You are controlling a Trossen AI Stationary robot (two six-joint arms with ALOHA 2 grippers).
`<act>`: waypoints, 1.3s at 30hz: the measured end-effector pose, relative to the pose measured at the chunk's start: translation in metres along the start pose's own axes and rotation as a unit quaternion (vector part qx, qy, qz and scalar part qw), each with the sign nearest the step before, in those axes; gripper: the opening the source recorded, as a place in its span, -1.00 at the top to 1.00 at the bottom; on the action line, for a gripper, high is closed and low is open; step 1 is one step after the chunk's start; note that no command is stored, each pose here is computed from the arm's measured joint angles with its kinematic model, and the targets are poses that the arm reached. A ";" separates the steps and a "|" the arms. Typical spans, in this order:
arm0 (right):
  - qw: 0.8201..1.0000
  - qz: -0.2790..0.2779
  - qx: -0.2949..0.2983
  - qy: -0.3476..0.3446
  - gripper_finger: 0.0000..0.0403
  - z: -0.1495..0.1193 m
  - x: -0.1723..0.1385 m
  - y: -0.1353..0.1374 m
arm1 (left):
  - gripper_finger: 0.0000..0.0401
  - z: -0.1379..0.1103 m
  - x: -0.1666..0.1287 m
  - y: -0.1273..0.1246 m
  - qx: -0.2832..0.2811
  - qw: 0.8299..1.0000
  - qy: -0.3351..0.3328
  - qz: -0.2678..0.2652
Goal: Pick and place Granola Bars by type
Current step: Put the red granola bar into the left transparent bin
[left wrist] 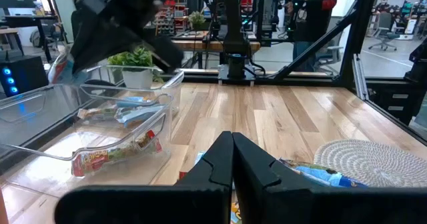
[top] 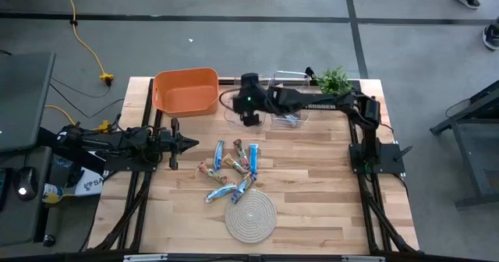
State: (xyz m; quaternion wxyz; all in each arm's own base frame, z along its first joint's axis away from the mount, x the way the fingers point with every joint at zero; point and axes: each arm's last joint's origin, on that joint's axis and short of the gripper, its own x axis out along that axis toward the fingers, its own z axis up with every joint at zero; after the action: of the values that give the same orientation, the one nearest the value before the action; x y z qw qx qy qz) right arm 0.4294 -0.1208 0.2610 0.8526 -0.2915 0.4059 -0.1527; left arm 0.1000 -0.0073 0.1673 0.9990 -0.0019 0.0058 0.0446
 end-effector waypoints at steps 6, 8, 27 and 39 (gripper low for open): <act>0.996 0.015 0.086 0.019 1.00 -0.017 0.007 -0.016 | 1.00 0.000 0.000 0.000 0.000 1.000 0.000 0.000; 0.993 0.018 0.118 0.017 0.99 -0.019 0.008 -0.018 | 1.00 0.000 0.000 0.000 0.000 1.000 0.000 0.000; 0.819 0.117 0.562 0.017 0.99 -0.067 0.024 -0.070 | 1.00 0.000 0.000 0.000 0.000 1.000 0.000 0.000; 0.758 0.176 0.627 0.042 0.98 -0.086 0.025 -0.081 | 1.00 0.000 0.000 0.000 0.000 1.000 0.000 0.000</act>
State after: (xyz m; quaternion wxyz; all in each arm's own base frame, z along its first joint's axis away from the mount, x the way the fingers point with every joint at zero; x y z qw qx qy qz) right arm 0.3760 -0.2293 0.2531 0.8386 0.3910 0.2995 -0.2327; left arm 0.1000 -0.0073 0.1673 0.9990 -0.0019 0.0058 0.0446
